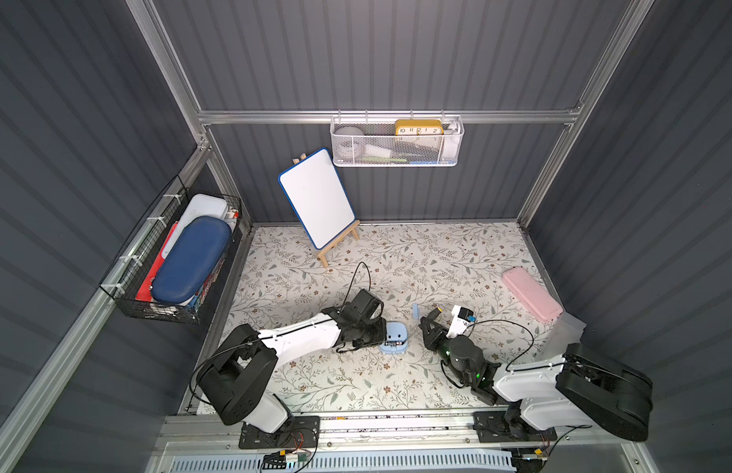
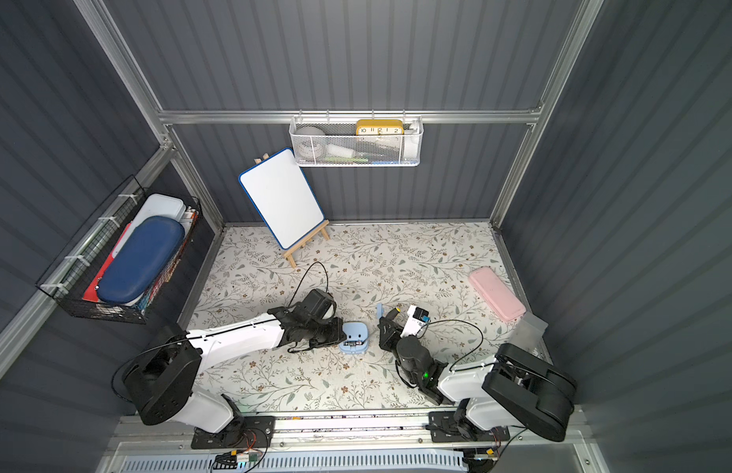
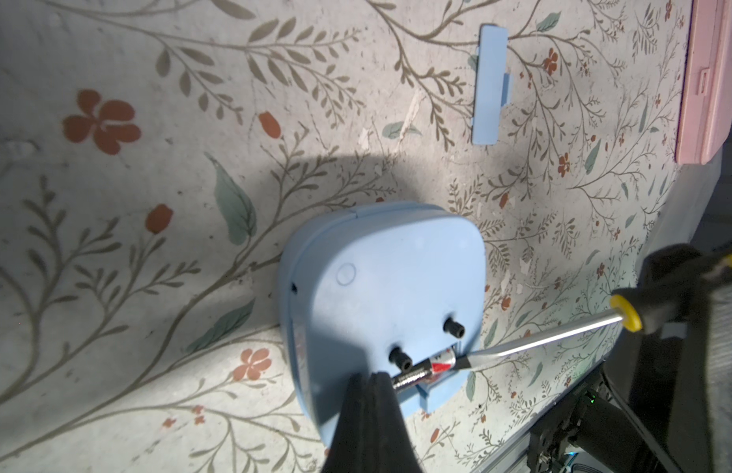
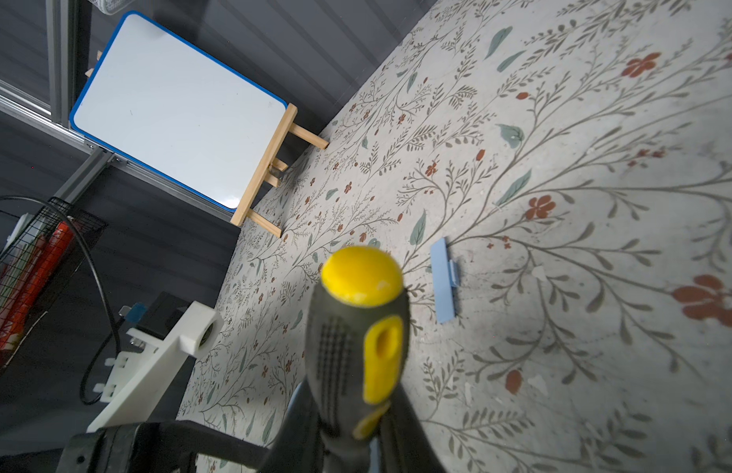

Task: Remove the battery from the alarm
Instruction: Release the battery from the alarm.

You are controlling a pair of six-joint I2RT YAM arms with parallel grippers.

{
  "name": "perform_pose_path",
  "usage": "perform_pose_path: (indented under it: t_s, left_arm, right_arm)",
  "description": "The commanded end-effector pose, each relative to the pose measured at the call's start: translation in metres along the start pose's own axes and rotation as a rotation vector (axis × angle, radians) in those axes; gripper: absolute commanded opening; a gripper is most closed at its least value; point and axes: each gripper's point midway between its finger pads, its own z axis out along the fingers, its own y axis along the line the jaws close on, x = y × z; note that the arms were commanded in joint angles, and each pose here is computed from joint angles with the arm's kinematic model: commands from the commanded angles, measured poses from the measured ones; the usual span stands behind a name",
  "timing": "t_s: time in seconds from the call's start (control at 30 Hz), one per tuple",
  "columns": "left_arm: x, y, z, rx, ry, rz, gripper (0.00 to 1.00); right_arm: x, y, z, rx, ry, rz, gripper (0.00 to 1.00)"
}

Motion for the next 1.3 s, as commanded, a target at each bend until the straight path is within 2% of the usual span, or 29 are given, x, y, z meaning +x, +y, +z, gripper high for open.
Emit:
perform_pose_path:
  t_s: [0.0, 0.27, 0.57, 0.87, 1.13, 1.27]
  left_arm:
    - [0.028, 0.034, 0.005, -0.117, 0.086, -0.045, 0.0]
    - [0.029, 0.035, 0.005, -0.117, 0.087, -0.047, 0.0]
    - [0.027, 0.034, 0.004, -0.116, 0.08, -0.045, 0.0]
    - [0.025, 0.031, 0.002, -0.106, 0.069, -0.043, 0.0]
    - [0.026, 0.031, 0.0, -0.1, 0.065, -0.05, 0.0]
    - [0.026, 0.032, -0.001, -0.106, 0.063, -0.052, 0.0]
  right_arm:
    - [0.005, -0.026, -0.002, 0.075, 0.015, -0.031, 0.0]
    - [-0.007, -0.022, -0.003, 0.063, -0.018, -0.009, 0.0]
    - [0.008, 0.001, 0.001, 0.035, 0.092, -0.124, 0.0]
    - [0.021, 0.027, 0.001, 0.052, 0.092, -0.349, 0.0]
    - [0.033, 0.067, -0.007, 0.121, 0.036, -0.648, 0.0]
    - [0.037, 0.067, -0.007, 0.182, -0.002, -0.692, 0.0]
